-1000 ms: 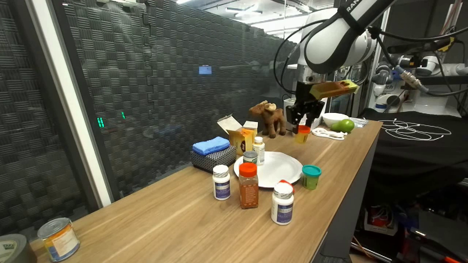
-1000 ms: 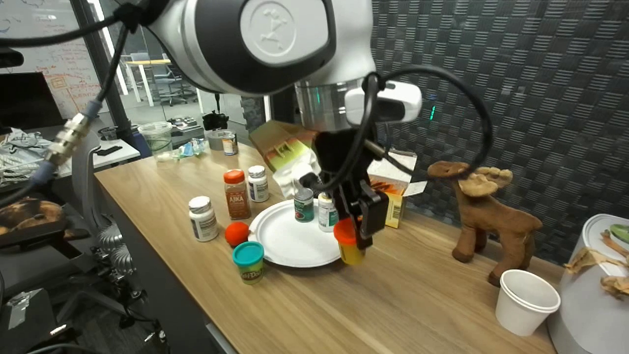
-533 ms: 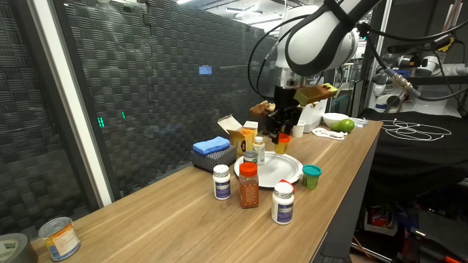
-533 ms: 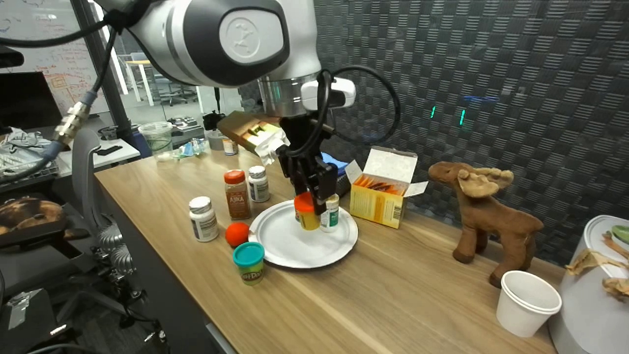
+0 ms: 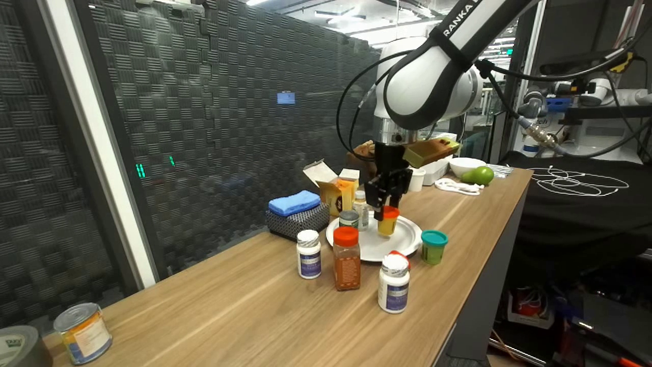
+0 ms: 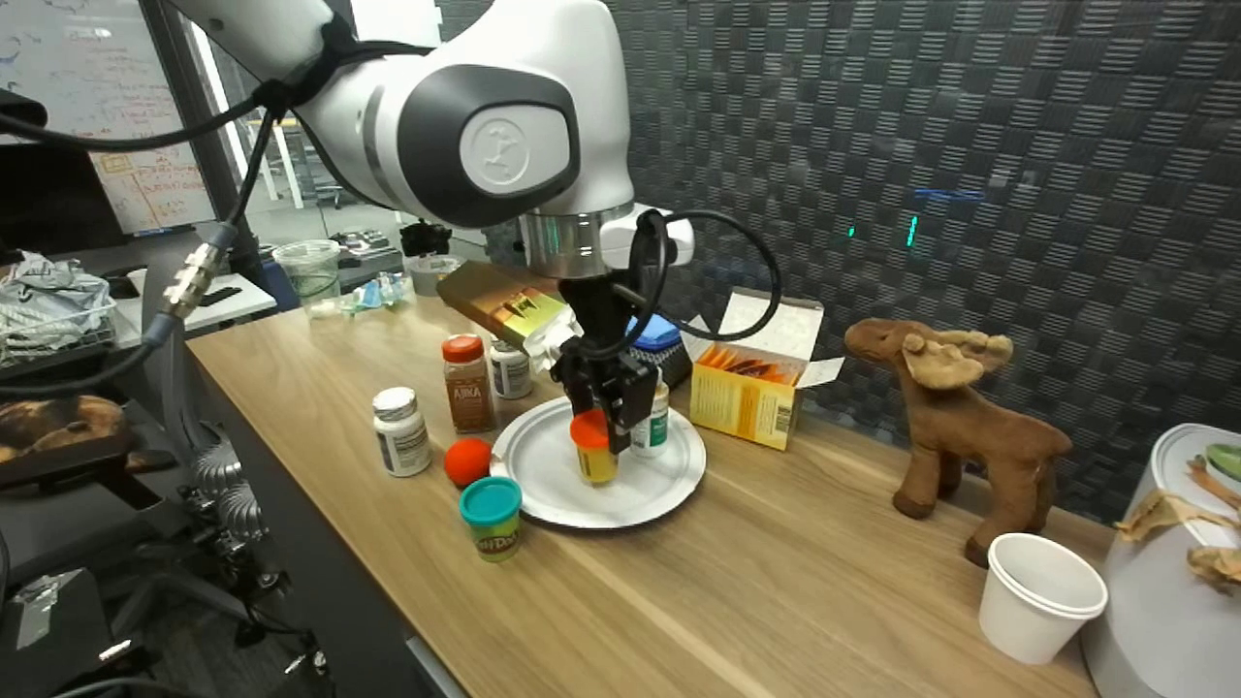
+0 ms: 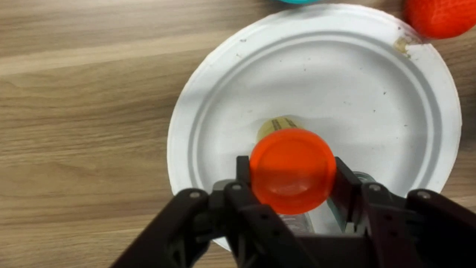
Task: Put the bottles on the tray
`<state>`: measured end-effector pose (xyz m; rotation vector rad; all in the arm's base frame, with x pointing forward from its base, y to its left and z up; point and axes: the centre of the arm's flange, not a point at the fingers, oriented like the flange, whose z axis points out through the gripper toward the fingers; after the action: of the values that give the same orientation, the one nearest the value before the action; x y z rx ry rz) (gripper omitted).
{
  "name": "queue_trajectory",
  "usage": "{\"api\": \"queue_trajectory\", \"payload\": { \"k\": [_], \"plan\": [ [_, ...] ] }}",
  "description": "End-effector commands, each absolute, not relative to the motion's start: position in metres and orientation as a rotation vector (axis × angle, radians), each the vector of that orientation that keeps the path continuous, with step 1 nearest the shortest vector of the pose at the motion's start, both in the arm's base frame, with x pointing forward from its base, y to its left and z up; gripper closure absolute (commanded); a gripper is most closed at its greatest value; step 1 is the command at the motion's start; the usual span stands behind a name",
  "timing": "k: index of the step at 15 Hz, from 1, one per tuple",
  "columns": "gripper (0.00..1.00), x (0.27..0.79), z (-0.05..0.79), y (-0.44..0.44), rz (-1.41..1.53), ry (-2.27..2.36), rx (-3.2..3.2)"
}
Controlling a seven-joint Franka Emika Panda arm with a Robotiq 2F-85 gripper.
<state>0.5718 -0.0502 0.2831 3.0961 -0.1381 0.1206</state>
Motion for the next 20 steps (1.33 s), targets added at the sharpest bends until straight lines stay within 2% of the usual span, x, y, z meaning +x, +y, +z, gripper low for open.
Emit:
{"api": "queue_trajectory", "payload": {
  "k": [1, 11, 12, 16, 20],
  "plan": [
    [0.71, 0.595, 0.283, -0.061, 0.161, -0.152, 3.099],
    [0.71, 0.619, 0.276, -0.085, 0.219, -0.185, 3.045],
    [0.27, 0.618, 0.278, -0.089, 0.21, -0.184, 3.056],
    [0.01, 0.608, 0.29, -0.095, 0.215, -0.188, 3.088],
    [0.0, 0.596, 0.314, -0.1, 0.257, -0.2, 3.096]
  ]
}}
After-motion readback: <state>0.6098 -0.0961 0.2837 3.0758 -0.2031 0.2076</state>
